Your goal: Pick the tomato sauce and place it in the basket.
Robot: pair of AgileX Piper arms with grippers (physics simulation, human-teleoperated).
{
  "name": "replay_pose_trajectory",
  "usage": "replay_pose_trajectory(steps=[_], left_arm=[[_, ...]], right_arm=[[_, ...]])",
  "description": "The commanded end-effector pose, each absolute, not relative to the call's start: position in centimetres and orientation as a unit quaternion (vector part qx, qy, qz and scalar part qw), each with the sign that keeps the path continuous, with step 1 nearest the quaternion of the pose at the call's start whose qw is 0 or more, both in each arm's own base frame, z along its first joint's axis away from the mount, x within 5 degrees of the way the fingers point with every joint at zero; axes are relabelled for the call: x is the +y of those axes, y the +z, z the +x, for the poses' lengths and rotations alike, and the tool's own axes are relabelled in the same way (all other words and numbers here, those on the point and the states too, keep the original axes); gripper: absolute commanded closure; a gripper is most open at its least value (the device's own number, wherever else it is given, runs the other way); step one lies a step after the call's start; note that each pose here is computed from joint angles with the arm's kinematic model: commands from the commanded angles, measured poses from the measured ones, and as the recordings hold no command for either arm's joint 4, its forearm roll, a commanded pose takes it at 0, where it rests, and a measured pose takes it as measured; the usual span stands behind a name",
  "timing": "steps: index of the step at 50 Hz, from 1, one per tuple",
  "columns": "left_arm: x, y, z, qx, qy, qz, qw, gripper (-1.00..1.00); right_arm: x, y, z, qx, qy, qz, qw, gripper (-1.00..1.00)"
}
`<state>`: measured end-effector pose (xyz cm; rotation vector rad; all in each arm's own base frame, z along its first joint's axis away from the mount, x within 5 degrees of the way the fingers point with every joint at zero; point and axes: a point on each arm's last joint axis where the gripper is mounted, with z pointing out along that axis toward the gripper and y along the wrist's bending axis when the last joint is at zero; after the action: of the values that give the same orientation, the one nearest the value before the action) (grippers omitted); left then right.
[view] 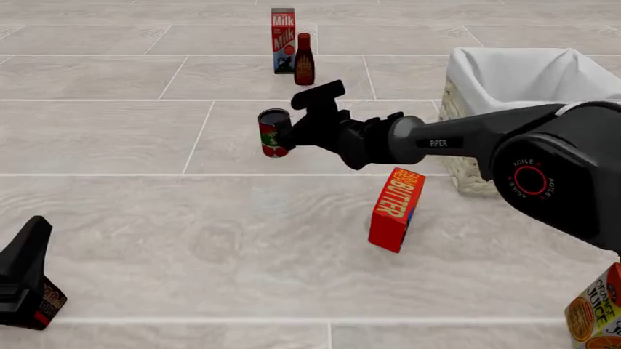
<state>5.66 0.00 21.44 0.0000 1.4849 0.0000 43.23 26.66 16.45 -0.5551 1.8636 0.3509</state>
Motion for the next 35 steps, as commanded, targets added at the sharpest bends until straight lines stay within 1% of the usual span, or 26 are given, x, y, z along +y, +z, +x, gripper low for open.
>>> replay_pose_trajectory(steps=[1,18,35], left_arm=[[0.0,21.4,5.7,0.676,0.000,0.000,0.737,-1.00],[0.0,21.4,5.7,0.676,0.000,0.000,0.737,-1.00],[0.0,21.4,5.7,0.676,0.000,0.000,0.737,-1.00]], right_arm=[[26.9,15.9,43.8,0.788,0.148,-0.233,0.550,-1.00],[27.9,15.1,43.9,0.788,0.150,-0.242,0.545,-1.00],[28.4,14.3,45.0,0.790,0.152,-0.236,0.544,-1.00]])
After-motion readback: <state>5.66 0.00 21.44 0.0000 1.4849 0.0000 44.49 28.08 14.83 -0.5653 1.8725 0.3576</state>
